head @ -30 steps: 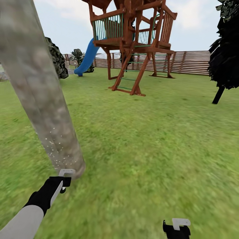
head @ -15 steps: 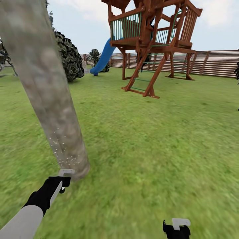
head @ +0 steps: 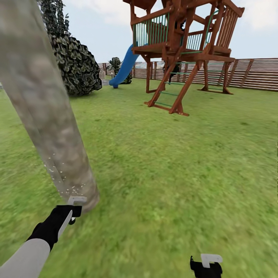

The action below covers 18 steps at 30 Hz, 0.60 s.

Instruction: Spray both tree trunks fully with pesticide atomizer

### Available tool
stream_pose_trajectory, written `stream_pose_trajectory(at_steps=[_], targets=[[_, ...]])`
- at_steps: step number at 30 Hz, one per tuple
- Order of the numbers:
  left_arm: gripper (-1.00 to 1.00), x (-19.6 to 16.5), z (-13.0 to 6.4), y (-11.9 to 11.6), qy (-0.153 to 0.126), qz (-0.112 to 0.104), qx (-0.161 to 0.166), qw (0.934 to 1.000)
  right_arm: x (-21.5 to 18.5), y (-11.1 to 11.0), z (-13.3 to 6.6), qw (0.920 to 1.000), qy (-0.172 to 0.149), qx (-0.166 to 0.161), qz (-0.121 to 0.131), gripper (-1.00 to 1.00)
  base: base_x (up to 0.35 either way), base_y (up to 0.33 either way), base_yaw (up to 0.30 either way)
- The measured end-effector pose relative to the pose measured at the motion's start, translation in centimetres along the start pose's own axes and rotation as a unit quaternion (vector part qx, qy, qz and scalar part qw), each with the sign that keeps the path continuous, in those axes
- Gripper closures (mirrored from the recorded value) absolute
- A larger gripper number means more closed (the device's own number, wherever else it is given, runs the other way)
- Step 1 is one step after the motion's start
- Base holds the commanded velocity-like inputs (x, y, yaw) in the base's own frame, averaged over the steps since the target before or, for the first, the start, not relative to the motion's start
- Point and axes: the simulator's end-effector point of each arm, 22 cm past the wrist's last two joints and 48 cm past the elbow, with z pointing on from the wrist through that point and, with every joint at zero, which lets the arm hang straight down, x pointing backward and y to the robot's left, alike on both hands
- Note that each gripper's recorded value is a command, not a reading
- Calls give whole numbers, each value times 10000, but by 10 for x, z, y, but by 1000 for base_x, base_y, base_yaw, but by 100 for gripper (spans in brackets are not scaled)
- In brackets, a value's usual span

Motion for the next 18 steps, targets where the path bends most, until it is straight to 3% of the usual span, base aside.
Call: stream_pose_trajectory(at_steps=[3, 18], targets=[[100, -1, 0, 0, -6, 0, 0, 10000, 0, 0, 0, 10000, 0, -3, 1, -100, 25, -271, 75], [100, -1, 0, 4, -16, -35, -96, 9999, 0, 4, -1, 10000, 2, -31, 14, -100, 127, -269, 276]])
